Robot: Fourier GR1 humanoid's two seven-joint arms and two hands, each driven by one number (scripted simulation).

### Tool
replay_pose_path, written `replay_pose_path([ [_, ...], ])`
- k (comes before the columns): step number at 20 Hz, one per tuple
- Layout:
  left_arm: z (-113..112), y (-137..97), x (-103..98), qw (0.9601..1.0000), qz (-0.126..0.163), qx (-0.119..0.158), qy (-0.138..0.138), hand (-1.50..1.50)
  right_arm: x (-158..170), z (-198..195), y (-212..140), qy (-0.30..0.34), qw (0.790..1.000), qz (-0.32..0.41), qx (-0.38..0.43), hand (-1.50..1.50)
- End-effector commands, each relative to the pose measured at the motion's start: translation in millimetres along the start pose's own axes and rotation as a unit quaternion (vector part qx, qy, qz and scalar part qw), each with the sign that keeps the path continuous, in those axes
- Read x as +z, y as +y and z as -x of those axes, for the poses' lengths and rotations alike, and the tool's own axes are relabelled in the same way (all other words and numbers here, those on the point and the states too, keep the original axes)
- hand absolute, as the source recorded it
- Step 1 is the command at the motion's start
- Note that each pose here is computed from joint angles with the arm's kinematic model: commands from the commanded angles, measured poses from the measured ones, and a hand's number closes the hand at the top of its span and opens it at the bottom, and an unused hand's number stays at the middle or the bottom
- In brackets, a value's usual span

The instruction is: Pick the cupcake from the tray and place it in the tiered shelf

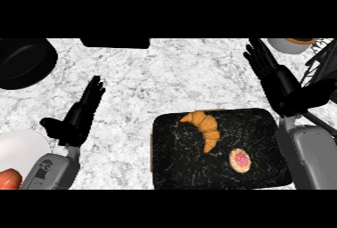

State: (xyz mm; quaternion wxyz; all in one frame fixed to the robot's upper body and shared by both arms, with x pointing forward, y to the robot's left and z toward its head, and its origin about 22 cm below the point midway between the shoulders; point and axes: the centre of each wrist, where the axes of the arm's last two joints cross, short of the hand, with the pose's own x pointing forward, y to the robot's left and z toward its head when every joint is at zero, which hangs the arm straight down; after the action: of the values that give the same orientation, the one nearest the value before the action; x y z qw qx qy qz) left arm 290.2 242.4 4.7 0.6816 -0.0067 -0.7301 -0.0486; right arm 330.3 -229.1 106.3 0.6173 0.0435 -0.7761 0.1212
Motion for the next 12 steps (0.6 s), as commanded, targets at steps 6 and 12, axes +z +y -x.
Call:
replay_pose_path([
  [6, -9.7, 17.9, 4.5, 0.9939, -0.024, -0.108, 0.006, 0.00, 63.1, 2.5, -78.1, 0.093, 0.989, 0.119, 0.013, -1.50],
  [12, 1.3, 7.6, 10.9, 0.9962, -0.013, -0.080, 0.031, 0.00, 111.5, 59.9, -90.4, 0.149, 0.919, 0.317, 0.183, 1.50],
])
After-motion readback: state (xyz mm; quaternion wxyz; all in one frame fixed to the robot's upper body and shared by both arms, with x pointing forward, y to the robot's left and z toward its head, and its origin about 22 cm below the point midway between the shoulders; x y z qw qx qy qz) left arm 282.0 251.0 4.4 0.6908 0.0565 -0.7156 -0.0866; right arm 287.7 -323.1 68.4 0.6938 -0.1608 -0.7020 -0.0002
